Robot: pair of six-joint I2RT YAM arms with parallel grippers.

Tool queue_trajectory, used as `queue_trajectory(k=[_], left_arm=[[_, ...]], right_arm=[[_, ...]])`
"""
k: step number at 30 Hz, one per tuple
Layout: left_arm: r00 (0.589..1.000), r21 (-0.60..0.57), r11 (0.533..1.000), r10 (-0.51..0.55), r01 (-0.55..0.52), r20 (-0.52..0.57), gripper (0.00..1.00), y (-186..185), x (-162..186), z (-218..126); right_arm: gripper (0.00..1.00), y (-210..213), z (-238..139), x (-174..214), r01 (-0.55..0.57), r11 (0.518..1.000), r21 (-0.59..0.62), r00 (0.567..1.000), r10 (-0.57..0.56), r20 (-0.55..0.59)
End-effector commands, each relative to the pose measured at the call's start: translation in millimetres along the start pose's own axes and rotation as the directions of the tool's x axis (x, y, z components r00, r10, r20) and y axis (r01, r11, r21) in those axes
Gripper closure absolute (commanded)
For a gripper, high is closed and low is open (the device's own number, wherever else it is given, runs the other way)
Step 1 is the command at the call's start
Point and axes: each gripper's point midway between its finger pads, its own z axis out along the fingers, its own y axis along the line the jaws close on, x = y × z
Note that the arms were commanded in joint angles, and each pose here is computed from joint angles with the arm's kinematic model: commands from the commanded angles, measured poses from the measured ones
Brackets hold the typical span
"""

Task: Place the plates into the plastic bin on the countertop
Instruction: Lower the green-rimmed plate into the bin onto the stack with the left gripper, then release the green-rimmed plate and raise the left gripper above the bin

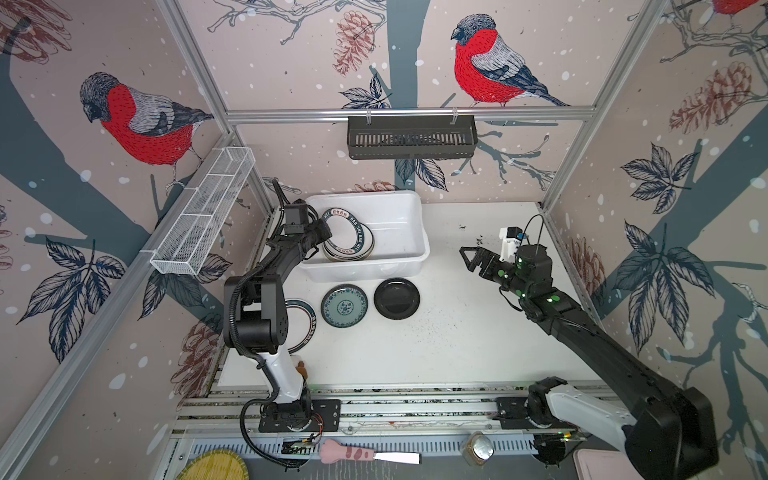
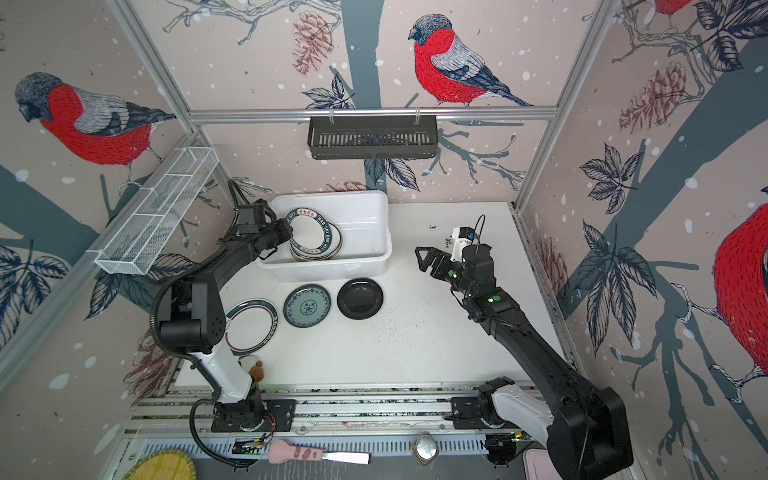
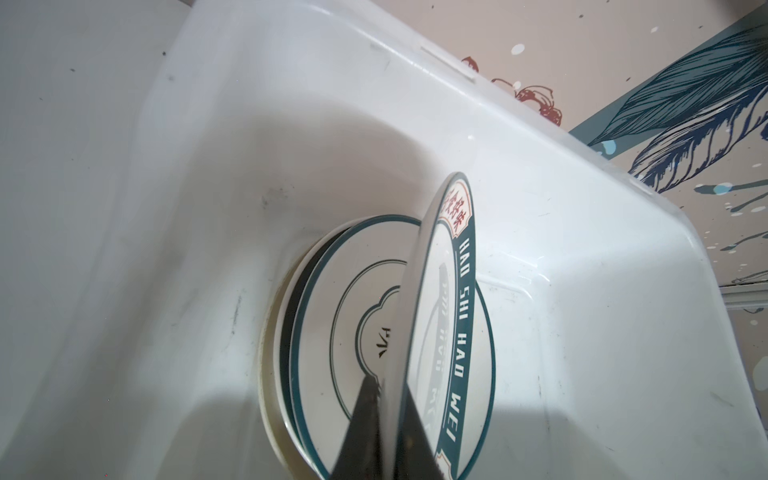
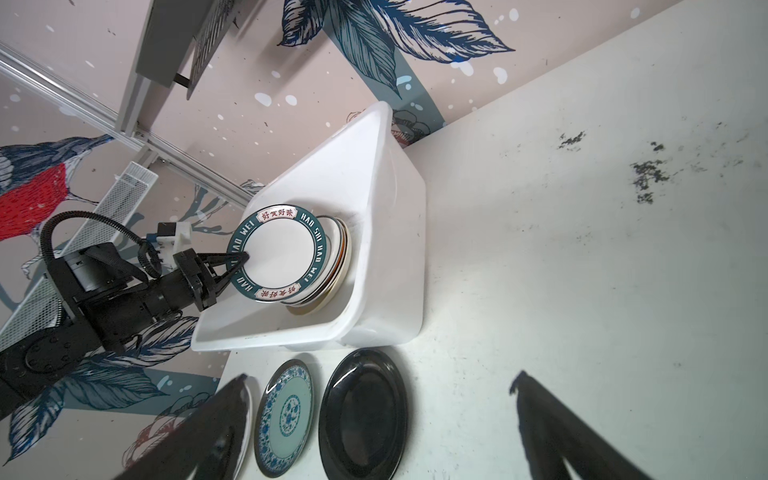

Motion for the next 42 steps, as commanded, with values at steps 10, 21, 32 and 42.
queue_trajectory(k=[10,21,32,42], left_arm=[[0.997,0.021,0.999,-0.040,0.041,-0.063,0.78,7.7,-4.4,28.1],[1.000,0.038,0.999,-0.016,0.017,-0.024,0.24,-5.9,-32.4,25.3],[0.994,0.040,0.999,0.021,-0.026,0.111,0.03,-26.0,-67.5,-17.7],[0.978,0.143,0.987,0.048,-0.078,0.203,0.03,-65.9,-59.0,-75.0]], right_arm=[[0.01,3.1,16.7,-27.4,0.041,0.999,0.033,0.999,-0.041,0.012],[0.01,3.5,25.9,-38.9,0.064,0.997,0.033,0.998,-0.065,0.021],[0.00,-1.0,44.2,-19.1,0.054,0.999,0.002,0.995,-0.053,-0.081],[0.00,-4.8,59.8,39.9,0.053,0.998,-0.034,0.970,-0.060,-0.236]])
